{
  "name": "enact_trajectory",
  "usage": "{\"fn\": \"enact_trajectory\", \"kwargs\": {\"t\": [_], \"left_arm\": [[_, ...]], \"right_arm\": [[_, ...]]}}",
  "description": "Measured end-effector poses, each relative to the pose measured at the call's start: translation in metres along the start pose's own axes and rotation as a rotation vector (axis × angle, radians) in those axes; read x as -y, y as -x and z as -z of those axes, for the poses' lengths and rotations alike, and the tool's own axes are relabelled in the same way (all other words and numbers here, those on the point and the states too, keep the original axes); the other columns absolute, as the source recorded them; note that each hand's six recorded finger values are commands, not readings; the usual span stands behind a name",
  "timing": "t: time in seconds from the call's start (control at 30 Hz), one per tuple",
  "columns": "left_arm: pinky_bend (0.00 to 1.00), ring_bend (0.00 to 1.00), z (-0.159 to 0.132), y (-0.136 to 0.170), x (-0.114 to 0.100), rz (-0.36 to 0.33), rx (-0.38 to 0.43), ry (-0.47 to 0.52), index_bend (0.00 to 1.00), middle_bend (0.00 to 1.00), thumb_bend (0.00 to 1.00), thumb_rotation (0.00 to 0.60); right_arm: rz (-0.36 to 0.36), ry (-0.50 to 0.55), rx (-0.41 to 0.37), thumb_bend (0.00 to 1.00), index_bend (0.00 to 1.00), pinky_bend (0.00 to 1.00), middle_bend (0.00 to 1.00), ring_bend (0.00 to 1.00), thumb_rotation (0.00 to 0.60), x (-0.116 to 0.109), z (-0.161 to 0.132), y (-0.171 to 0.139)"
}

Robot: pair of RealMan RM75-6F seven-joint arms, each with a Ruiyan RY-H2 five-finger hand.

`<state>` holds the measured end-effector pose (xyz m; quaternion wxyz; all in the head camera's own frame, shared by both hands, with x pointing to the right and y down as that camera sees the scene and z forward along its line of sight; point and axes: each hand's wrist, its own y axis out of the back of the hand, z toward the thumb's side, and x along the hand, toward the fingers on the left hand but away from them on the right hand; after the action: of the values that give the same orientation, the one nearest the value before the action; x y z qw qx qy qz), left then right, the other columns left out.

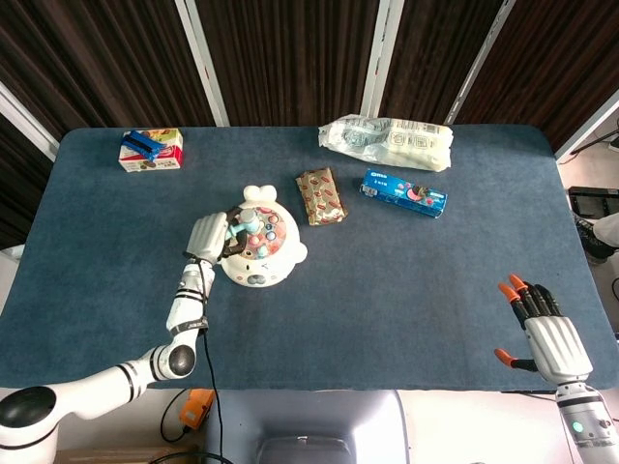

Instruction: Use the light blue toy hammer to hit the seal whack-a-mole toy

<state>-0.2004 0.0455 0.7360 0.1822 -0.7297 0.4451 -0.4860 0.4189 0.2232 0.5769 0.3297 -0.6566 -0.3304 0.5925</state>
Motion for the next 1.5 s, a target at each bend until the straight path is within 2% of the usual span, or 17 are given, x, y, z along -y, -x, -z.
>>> {"fn": "enact_trajectory", "kwargs": {"t": [0.2, 0.4, 1.23, 1.5], "left_arm": [[1.00, 0.95, -0.008, -0.014, 0.004, -0.007, -0.024, -0.010, 0.74, 0.99, 0.84, 0.600], [1.00, 0.95, -0.002, -0.019, 0.004, -0.005, -0.052, -0.021, 0.74, 0.99, 0.84, 0.600], [1.00, 0.95, 0.022, -0.003, 0.024, 0.068, -0.076, -0.043, 0.74, 0.99, 0.84, 0.600], [1.00, 0.95, 0.017, -0.005, 0.018, 0.049, -0.064, -0.021, 0.74, 0.99, 0.84, 0.600]], "right_arm": [[-0.003, 0.007, -0.004, 0.29, 0.00, 0.00, 0.00, 0.00, 0.600, -0.002, 0.002, -0.001], [0.002, 0.012, -0.005, 0.29, 0.00, 0.00, 0.00, 0.00, 0.600, -0.004, 0.003, -0.003], [0.003, 0.007, -0.007, 0.29, 0.00, 0.00, 0.00, 0.00, 0.600, -0.002, 0.002, -0.002], [0.003, 0.008, -0.005, 0.29, 0.00, 0.00, 0.00, 0.00, 0.600, -0.003, 0.002, -0.002]]}}
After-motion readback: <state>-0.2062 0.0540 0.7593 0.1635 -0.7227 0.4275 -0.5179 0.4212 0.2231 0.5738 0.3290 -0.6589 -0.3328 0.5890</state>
